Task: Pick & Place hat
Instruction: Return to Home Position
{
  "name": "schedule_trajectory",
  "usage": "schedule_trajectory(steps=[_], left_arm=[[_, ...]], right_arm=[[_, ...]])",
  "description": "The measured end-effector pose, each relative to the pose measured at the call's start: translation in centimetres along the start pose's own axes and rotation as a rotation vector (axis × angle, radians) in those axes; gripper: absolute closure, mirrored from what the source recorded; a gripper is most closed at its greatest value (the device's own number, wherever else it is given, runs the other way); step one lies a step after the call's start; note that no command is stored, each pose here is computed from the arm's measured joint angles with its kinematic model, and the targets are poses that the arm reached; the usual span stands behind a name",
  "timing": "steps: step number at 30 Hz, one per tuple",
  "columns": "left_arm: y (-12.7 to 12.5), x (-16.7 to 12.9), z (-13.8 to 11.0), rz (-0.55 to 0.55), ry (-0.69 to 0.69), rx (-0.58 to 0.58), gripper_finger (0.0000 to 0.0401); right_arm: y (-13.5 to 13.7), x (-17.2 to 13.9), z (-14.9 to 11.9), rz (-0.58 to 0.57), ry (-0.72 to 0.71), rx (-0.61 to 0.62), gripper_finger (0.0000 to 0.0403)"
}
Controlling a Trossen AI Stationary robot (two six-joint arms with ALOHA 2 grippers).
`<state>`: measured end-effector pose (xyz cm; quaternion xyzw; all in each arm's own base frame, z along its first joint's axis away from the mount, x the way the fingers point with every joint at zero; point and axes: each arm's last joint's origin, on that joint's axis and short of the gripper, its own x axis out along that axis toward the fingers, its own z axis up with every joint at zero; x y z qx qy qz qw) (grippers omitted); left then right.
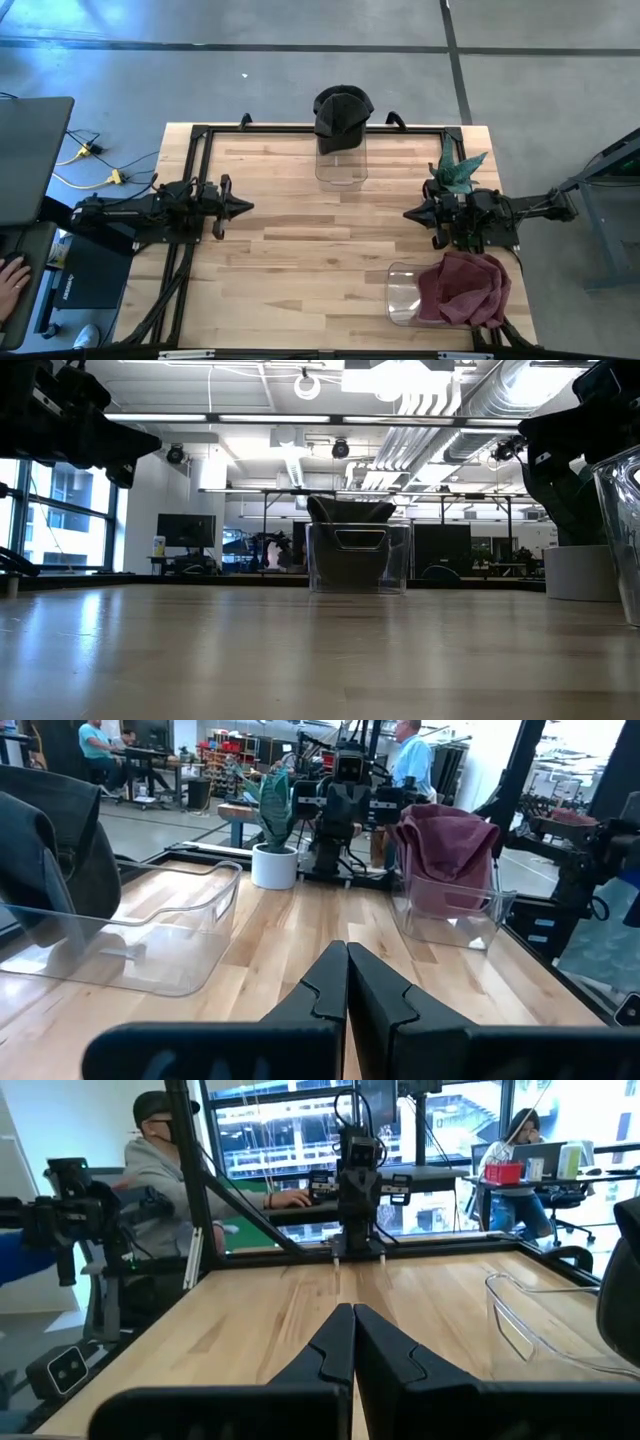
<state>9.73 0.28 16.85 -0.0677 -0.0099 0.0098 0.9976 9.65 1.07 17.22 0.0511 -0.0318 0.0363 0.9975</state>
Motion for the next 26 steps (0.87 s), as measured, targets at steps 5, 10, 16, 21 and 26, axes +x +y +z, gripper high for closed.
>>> schedule_trajectory(steps=[5, 10, 16, 21, 26], left_arm=[[0.01, 0.0, -0.01, 0.002, 0.0, 0.0, 0.0401], [0.01, 0.0, -0.01, 0.003, 0.0, 0.0, 0.0401], [0.01, 0.0, -0.01, 0.003, 0.0, 0.0, 0.0401], [0.01, 0.0, -0.01, 0.003, 0.0, 0.0, 0.0401], [0.01, 0.0, -0.01, 0.003, 0.0, 0.0, 0.0401]], right_arm=[[-0.01, 0.07, -0.1, -0.001, 0.012, -0.001, 0.0402], [0.0, 0.07, -0.07, -0.001, 0.009, 0.0, 0.0402], [0.0, 0.07, -0.07, -0.001, 0.009, 0.0, 0.0402], [0.0, 0.07, -0.07, 0.0, 0.009, -0.001, 0.0402], [0.0, 0.07, -0.08, 0.0, 0.009, -0.001, 0.0402]])
